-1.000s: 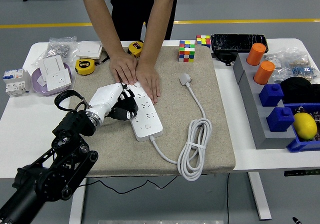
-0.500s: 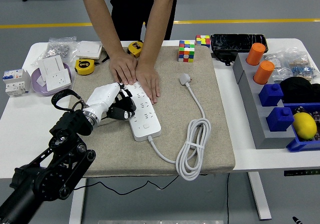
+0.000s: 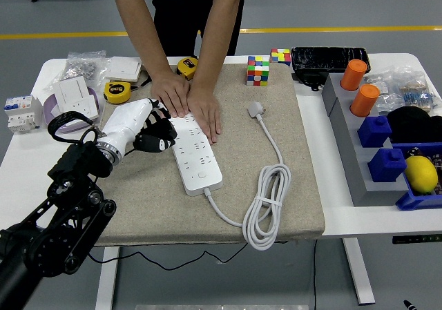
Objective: Pick up the plug,place it near the board,insert it into the board,press the button
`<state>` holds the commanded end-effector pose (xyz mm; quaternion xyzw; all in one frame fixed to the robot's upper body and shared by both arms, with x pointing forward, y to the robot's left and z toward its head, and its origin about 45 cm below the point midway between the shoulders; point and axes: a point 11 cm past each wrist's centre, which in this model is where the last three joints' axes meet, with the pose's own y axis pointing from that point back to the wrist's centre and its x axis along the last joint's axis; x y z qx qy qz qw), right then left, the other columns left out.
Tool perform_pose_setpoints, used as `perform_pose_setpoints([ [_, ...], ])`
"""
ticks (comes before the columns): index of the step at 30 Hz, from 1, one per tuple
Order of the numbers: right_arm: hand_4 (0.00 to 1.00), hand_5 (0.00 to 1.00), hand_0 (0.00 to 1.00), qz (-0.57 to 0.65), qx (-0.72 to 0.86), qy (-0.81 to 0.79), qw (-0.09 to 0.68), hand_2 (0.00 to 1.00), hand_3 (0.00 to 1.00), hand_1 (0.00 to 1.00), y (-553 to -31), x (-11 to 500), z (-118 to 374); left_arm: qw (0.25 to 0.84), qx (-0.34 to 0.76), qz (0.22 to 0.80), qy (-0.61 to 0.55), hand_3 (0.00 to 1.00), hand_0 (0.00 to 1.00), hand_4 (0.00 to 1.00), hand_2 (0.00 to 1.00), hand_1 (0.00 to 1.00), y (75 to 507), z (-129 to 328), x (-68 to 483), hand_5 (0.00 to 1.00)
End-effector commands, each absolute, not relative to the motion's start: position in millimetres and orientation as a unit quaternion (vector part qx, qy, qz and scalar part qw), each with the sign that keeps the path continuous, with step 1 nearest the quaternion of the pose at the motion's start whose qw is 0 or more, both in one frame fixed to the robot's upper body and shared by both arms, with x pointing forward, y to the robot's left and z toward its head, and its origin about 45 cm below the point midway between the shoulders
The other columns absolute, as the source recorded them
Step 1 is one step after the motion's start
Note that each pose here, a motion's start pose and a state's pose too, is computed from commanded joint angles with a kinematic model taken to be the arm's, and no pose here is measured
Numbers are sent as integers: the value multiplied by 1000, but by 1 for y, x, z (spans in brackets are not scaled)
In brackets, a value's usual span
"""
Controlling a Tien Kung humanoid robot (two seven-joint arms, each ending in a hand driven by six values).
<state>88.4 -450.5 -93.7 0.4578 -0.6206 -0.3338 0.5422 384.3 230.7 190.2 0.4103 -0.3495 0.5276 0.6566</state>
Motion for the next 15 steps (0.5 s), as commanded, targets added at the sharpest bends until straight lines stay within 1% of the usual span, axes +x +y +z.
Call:
perform_pose_setpoints([
  [4, 998, 998, 909, -335, 457, -621, 542, 743, 770, 765, -451, 88, -94, 648, 429, 532, -337, 557, 331, 659, 404, 236, 248, 182, 385, 2],
  [9, 998, 998, 909, -335, 457, -620, 543, 743, 770, 765, -450, 88, -94, 652, 437, 523, -332, 557, 331, 659, 404, 236, 248, 169, 382, 2],
  [10, 998, 998, 910, -335, 457, -620, 543, 743, 771, 765, -450, 88, -94, 654, 438, 521, -331, 524, 376, 793, 473, 393, 248, 166, 381, 174],
  [15, 998, 998, 910, -333, 458, -620, 543, 743, 771, 765, -451, 89, -94, 659, 434, 513, -337, 524, 376, 793, 473, 393, 243, 158, 378, 174],
])
